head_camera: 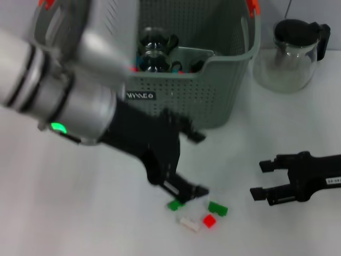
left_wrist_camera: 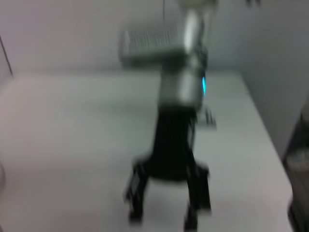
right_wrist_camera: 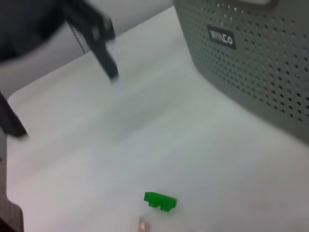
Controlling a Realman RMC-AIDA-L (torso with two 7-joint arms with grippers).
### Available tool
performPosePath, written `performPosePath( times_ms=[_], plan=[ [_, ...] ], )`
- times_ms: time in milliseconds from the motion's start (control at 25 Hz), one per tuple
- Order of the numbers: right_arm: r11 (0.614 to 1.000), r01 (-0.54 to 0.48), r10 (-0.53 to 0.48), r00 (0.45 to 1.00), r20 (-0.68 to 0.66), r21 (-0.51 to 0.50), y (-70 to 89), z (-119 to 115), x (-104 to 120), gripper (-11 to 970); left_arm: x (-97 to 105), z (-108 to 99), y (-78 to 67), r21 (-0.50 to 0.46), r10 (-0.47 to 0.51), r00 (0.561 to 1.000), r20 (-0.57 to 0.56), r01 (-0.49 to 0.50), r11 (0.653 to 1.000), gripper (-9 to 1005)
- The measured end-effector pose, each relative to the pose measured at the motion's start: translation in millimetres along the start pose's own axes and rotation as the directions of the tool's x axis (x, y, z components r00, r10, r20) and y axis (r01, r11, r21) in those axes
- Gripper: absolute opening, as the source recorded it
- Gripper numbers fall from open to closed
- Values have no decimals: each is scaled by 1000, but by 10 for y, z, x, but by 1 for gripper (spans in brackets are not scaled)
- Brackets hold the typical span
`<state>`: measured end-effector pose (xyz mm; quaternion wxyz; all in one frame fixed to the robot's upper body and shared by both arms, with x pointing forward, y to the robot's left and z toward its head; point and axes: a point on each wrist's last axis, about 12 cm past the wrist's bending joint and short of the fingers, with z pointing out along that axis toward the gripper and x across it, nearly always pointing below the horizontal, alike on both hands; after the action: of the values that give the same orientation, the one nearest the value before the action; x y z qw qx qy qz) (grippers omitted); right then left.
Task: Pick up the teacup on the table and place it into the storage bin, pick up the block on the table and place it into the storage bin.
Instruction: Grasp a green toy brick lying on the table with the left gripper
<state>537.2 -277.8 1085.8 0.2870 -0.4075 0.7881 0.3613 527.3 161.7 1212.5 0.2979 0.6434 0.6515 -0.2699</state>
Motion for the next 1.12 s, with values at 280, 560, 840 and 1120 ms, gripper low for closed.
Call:
performPosePath(
  times_ms=[280, 560, 840, 1120],
  plan=[
    [1000, -19, 19, 1000, -13, 9, -19, -11, 36, 912, 117, 455, 6, 7, -34, 963, -267, 37, 999, 950],
    [1000, -27, 27, 999, -17, 8, -19, 1, 52, 912, 181, 719, 70, -61, 20, 921, -389, -47, 997, 947],
    [998, -64, 64, 998, -10, 13, -33, 31, 98, 912, 187, 756, 79, 37, 285, 863, -417, -297, 954, 944],
    [989, -147, 147, 989, 3, 5, -48, 59, 96, 912, 114, 886, 9, 211, 547, 713, -438, -509, 834, 940]
  ],
)
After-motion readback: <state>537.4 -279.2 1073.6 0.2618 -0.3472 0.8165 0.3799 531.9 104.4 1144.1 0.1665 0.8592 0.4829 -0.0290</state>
